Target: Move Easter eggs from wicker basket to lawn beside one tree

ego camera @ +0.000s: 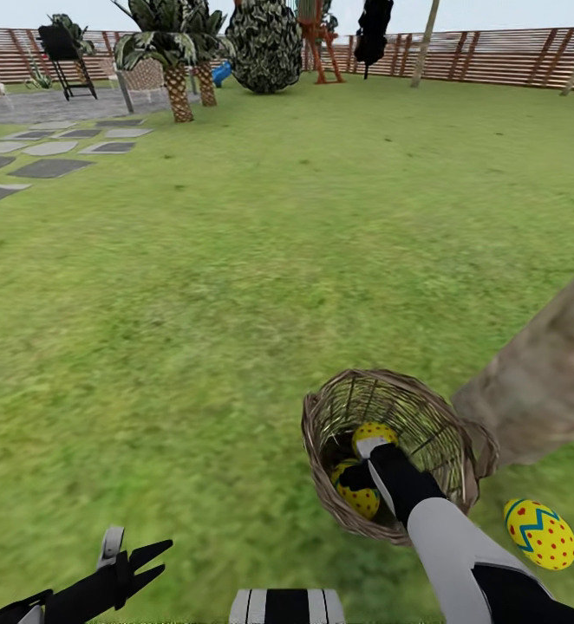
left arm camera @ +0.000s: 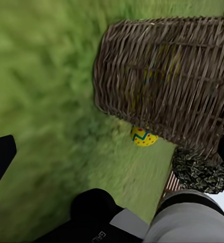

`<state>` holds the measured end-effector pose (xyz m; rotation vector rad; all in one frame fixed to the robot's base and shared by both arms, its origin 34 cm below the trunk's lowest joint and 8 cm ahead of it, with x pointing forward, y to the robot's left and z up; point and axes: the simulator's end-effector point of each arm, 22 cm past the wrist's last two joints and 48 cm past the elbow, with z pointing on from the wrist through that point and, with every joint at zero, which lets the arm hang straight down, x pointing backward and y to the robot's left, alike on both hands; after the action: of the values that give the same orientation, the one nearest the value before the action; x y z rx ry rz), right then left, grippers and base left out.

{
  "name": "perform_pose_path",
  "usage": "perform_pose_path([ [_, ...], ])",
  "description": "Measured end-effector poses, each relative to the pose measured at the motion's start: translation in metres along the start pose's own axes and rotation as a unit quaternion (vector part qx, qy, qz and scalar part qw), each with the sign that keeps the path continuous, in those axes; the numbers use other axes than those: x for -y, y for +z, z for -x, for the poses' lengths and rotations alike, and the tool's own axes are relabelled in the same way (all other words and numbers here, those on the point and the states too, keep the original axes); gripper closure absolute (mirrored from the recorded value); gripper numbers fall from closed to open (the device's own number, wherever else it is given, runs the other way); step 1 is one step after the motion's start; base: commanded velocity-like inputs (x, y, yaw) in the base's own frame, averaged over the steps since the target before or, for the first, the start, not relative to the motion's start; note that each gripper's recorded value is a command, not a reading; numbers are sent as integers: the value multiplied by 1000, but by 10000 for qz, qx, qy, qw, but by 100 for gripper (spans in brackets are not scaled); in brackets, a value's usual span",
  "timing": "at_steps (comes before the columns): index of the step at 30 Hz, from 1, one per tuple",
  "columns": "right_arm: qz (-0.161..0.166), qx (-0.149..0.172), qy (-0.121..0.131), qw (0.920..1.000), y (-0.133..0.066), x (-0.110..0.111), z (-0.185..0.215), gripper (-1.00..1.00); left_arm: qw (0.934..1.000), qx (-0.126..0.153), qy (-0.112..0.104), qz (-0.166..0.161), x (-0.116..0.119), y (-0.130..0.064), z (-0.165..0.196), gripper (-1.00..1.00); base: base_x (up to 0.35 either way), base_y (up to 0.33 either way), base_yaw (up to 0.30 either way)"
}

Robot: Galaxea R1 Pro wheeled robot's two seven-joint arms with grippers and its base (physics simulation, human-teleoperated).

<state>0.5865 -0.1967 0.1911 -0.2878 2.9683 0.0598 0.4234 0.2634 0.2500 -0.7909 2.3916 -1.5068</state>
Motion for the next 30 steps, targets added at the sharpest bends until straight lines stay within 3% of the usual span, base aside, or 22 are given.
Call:
perform_pose_path([
  [15,29,28,-22,10000,28,1,-9,-100,9995,-103,-236,165,-25,3,-11,-100,0,0,0],
  [30,147,-21,92,9998,38,-5,-15,-100,9991,-142,-329,229,-34,4,-16,-100,0,0,0],
])
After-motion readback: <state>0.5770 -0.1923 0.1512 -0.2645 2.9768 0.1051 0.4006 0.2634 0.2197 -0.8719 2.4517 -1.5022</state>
